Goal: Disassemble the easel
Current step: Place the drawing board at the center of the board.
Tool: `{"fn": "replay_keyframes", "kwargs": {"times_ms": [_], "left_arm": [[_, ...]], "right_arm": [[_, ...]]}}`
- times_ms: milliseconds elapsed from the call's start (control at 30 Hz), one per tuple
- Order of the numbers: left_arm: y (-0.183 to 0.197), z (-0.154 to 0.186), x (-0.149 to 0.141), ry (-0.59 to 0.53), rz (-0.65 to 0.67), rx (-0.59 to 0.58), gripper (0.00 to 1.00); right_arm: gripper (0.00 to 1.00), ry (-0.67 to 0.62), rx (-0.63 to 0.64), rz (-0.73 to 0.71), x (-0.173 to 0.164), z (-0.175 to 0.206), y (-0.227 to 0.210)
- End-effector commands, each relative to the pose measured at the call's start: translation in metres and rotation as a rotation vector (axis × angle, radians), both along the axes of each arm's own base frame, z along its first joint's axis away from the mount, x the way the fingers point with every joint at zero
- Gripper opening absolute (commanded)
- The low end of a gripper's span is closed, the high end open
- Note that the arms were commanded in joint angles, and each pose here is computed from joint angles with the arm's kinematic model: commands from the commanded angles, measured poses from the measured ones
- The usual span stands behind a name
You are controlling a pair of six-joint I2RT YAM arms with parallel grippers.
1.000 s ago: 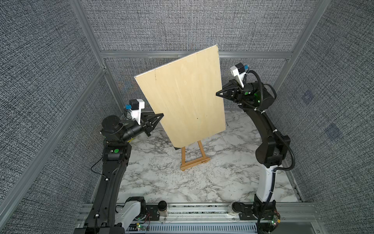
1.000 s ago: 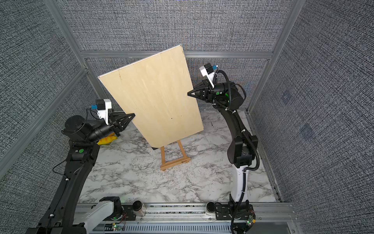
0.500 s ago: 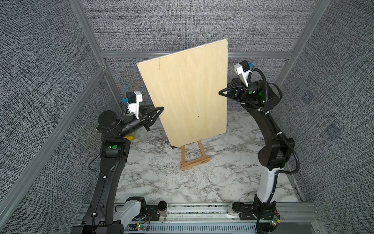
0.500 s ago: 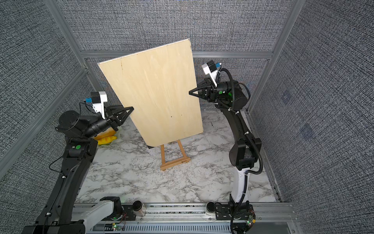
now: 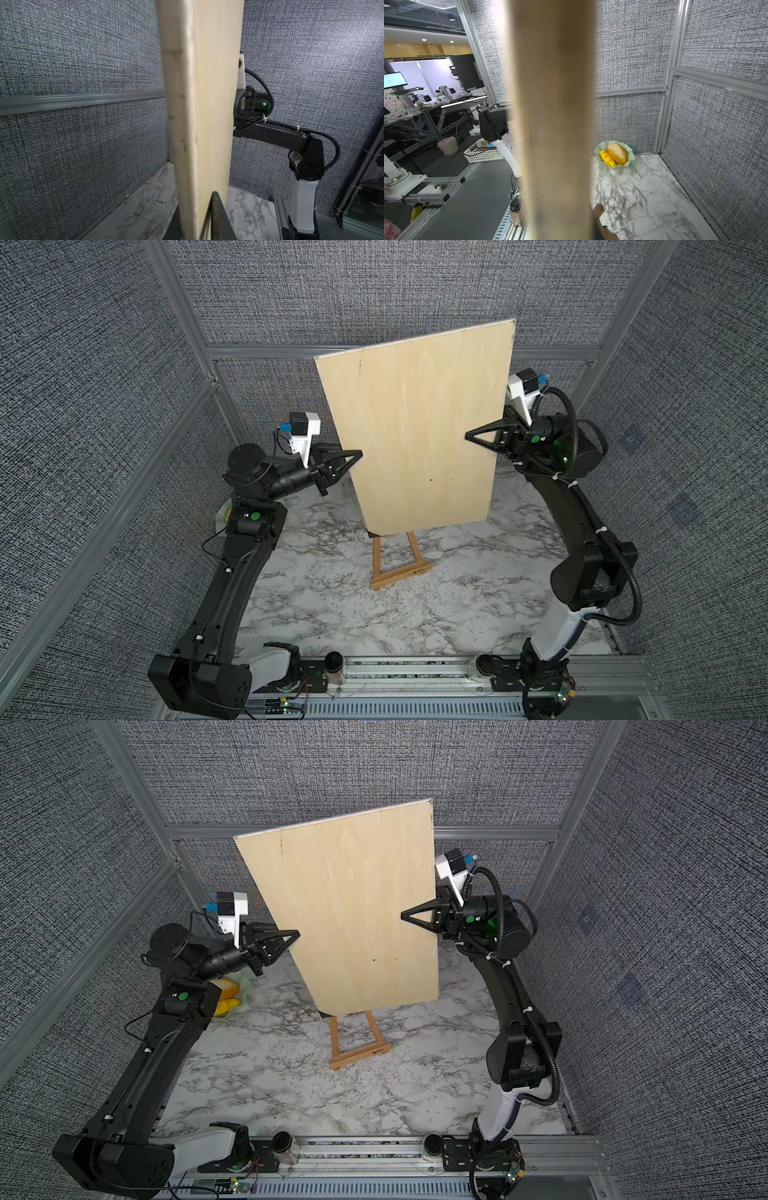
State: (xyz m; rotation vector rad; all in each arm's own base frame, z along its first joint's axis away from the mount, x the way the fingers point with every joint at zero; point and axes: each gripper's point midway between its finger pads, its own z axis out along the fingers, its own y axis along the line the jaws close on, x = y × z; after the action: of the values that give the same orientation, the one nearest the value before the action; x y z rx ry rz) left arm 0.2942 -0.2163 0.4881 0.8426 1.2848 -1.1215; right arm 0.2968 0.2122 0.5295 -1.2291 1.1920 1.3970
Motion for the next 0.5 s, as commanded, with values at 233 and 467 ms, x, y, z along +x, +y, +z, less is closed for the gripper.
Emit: {"fn": "replay_keyframes", "kwargs": {"times_ms": [233,467], "left_arm": [[-0.032,0.013,0.024,-0.13,-0.052,-0.02,0.0],[-0.068,0.014,0.031,-0.129,-0.145,-0.027,0.0]], "right_arm": [[0.0,-0.004,-0.112,-0.109,-0.011,-0.006,-0.035],[0.0,-0.04,-0.11,-0.221,-0.021,0.005,-0.065]]}}
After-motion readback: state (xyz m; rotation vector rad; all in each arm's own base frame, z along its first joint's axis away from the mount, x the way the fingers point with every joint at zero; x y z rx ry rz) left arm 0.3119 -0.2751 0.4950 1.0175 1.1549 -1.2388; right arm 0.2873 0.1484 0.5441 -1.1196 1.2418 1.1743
